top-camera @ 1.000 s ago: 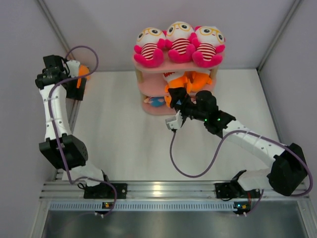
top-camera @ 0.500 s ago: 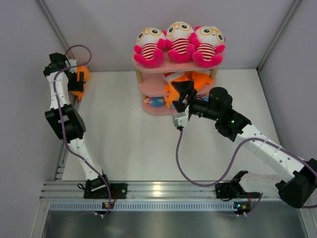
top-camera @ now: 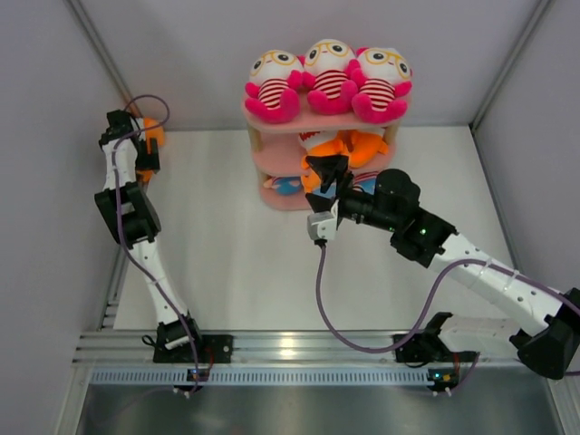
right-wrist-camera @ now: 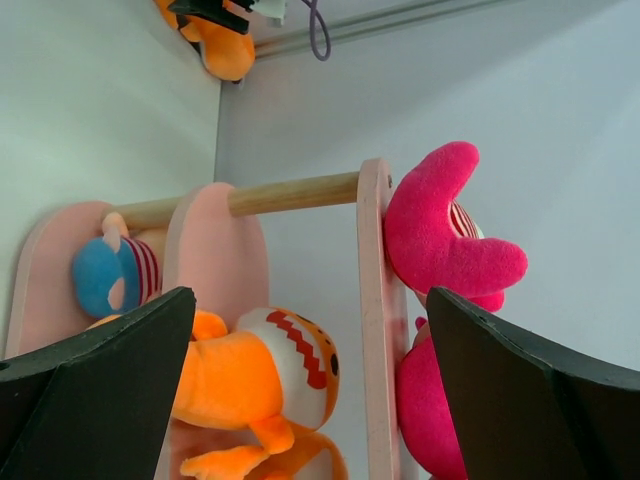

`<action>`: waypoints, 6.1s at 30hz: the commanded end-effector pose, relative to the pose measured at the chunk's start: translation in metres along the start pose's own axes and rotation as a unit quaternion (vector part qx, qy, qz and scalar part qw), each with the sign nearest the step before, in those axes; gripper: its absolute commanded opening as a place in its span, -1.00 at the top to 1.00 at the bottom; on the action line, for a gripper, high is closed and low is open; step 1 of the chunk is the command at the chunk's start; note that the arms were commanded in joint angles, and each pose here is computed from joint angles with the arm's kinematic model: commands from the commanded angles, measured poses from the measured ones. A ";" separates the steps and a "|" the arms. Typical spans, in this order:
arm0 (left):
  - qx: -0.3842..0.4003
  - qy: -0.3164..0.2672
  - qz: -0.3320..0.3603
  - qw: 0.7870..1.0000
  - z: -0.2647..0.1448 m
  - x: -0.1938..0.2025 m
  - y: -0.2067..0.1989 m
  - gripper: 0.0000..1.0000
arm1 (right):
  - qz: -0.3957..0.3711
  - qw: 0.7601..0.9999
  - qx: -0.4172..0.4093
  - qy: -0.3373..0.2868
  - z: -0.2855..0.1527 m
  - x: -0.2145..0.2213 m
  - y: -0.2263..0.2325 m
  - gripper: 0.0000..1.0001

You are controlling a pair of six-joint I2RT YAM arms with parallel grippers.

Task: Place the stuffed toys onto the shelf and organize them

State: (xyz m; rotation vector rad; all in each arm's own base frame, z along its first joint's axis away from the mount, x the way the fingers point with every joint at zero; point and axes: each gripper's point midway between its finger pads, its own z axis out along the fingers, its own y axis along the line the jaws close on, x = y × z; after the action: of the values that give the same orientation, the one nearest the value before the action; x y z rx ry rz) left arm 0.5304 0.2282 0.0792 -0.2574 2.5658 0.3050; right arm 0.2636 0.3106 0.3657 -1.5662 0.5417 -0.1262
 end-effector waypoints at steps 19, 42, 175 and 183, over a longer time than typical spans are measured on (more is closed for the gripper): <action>-0.009 -0.101 -0.040 0.994 0.080 -0.035 -0.001 1.00 | 0.007 0.995 0.048 0.089 0.003 0.005 -0.030 -0.99; 0.527 -0.189 0.020 0.828 -0.335 0.091 -0.164 1.00 | 0.612 0.772 0.158 -0.064 0.048 -0.060 -0.052 -0.72; 0.477 -0.245 0.191 0.822 -0.455 0.182 -0.184 -0.13 | 0.574 0.808 0.132 0.003 0.042 -0.103 0.085 1.00; 0.390 -0.216 0.157 0.881 -0.420 0.153 -0.160 -0.96 | 0.289 0.893 0.076 0.337 -0.001 -0.023 0.061 1.00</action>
State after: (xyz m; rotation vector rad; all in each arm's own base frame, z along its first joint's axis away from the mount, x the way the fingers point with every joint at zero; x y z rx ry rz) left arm 0.2156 -0.0776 0.3122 0.5417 2.0516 -0.6852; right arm 0.2032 0.3685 0.2951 -1.0169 1.4680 0.1688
